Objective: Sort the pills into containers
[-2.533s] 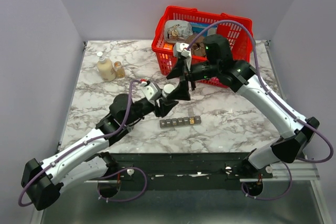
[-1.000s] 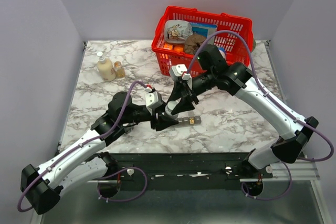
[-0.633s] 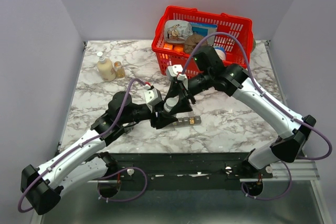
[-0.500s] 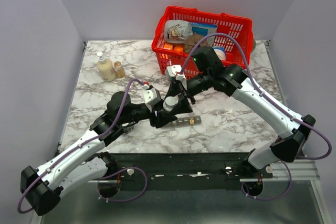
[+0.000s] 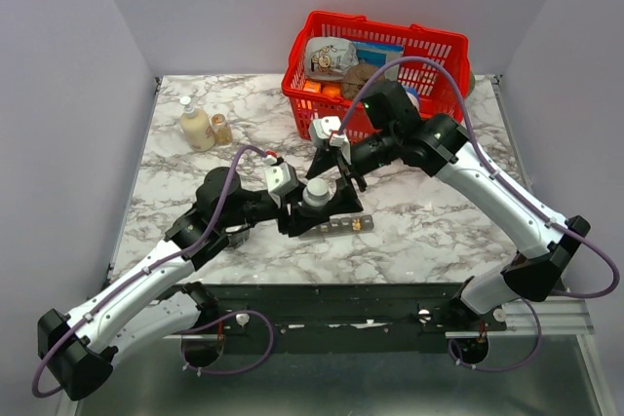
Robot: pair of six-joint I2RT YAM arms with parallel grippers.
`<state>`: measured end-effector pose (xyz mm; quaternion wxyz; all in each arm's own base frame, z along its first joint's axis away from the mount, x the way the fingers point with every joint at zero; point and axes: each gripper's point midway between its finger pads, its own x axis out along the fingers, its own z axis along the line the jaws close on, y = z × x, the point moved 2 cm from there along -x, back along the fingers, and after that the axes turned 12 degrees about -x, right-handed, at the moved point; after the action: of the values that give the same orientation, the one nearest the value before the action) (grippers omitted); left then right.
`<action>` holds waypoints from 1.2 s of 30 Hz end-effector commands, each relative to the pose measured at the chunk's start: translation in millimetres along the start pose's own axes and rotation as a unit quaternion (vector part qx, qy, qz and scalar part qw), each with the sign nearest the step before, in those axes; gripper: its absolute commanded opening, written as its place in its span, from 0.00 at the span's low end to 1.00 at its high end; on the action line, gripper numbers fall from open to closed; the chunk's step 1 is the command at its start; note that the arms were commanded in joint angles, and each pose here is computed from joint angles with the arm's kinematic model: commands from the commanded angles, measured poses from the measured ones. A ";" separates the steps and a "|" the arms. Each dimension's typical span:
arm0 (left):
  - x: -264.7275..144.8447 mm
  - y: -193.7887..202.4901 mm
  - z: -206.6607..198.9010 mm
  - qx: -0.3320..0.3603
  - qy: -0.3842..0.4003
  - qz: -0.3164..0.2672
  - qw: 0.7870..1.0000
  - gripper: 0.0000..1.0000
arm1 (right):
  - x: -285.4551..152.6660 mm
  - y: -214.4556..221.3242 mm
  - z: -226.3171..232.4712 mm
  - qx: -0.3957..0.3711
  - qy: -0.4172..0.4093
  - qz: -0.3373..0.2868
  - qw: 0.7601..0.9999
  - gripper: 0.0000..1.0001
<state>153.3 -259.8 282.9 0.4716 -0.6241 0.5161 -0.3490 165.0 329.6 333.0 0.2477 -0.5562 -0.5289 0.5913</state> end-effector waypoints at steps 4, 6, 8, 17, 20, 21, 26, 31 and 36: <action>0.5 -2.9 -17.6 0.008 0.060 0.023 0.998 0.00 | -8.8 -22.6 14.0 -0.023 -0.028 -0.022 0.999 0.95; 0.9 -0.6 -18.6 0.003 0.066 0.029 0.997 0.00 | -9.6 -24.7 12.4 -0.025 -0.024 -0.022 0.999 0.95; 1.6 0.4 -19.6 0.003 0.072 0.033 0.997 0.00 | -10.6 -25.9 11.8 -0.026 -0.023 -0.022 0.999 0.93; 1.4 -2.3 -21.3 0.007 0.077 0.034 0.996 0.00 | -6.8 -10.9 13.0 -0.014 -0.030 -0.003 0.999 0.77; 1.3 -2.9 -20.8 0.009 0.075 0.033 0.997 0.00 | -6.8 -9.3 13.4 -0.011 -0.029 -0.001 1.000 0.67; 1.4 -3.0 -20.1 0.009 0.072 0.032 0.997 0.00 | -6.8 -9.0 13.7 -0.010 -0.029 -0.001 1.000 0.64; 0.0 -7.4 -16.8 0.013 0.055 0.021 0.998 0.00 | -4.5 -6.8 13.4 0.002 -0.029 -0.002 1.000 0.43; -5.3 -29.4 -4.3 0.044 -0.006 -0.027 0.999 0.00 | 3.3 1.4 10.3 0.038 -0.022 -0.004 0.999 0.33; -17.7 -73.4 19.9 0.088 -0.112 -0.133 0.981 0.00 | 11.3 23.8 -12.9 0.120 0.059 0.031 0.991 0.25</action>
<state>153.5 -254.0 275.4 0.4897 -0.6153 0.5261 -0.3237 166.0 333.1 339.6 0.2694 -0.5493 -0.5250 0.5917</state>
